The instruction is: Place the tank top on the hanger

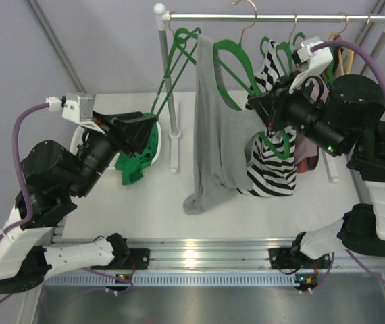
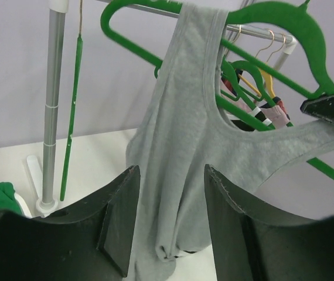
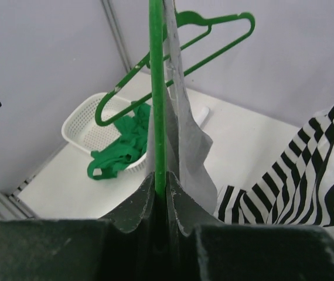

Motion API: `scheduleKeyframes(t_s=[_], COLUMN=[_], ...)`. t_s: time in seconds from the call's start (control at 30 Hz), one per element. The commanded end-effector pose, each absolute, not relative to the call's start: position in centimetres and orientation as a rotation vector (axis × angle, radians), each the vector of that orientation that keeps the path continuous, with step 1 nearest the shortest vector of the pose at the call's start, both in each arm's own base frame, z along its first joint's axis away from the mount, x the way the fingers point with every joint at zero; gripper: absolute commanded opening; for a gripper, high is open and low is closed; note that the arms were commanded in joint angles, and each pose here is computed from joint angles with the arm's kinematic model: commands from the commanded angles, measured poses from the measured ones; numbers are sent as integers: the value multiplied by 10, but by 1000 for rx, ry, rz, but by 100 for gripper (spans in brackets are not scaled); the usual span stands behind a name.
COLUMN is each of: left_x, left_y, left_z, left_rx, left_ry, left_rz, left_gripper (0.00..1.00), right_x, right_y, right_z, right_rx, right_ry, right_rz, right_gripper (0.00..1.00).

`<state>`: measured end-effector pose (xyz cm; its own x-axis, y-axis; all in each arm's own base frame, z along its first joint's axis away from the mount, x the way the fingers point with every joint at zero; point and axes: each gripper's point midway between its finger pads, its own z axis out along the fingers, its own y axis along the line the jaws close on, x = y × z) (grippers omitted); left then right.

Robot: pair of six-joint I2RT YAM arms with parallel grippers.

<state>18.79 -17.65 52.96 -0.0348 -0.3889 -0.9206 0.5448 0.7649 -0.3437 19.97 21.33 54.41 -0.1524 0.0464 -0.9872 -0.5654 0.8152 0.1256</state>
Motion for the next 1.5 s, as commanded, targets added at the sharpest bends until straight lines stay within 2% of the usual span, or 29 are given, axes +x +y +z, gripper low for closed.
scheduleKeyframes(t_s=[0.0, 0.2, 0.4, 0.6, 0.77, 1.1, 1.47], left_x=[189, 196, 200, 203, 205, 205, 205], left_y=[-170, -172, -176, -184, -190, -191, -190], left_z=[535, 509, 485, 467, 453, 445, 446], left_rx=[127, 128, 128, 147, 161, 167, 177], left_ry=[1402, 1462, 1506, 1539, 1567, 1580, 1586], left_rz=[-732, -678, -657, -648, -638, -635, -625], left_gripper=[53, 52, 52, 52, 52, 51, 51], right_x=[202, 212, 224, 249, 282, 324, 360], right_y=[186, 187, 190, 188, 185, 169, 161], right_z=[586, 571, 503, 464, 465, 506, 503], right_rx=[-314, -281, -257, -230, -190, -25, 91], right_ry=[1527, 1551, 1718, 1815, 1808, 1702, 1686], right_rz=[537, 493, 421, 419, 390, 350, 235], right_gripper=[0, 0, 0, 0, 0, 0, 0])
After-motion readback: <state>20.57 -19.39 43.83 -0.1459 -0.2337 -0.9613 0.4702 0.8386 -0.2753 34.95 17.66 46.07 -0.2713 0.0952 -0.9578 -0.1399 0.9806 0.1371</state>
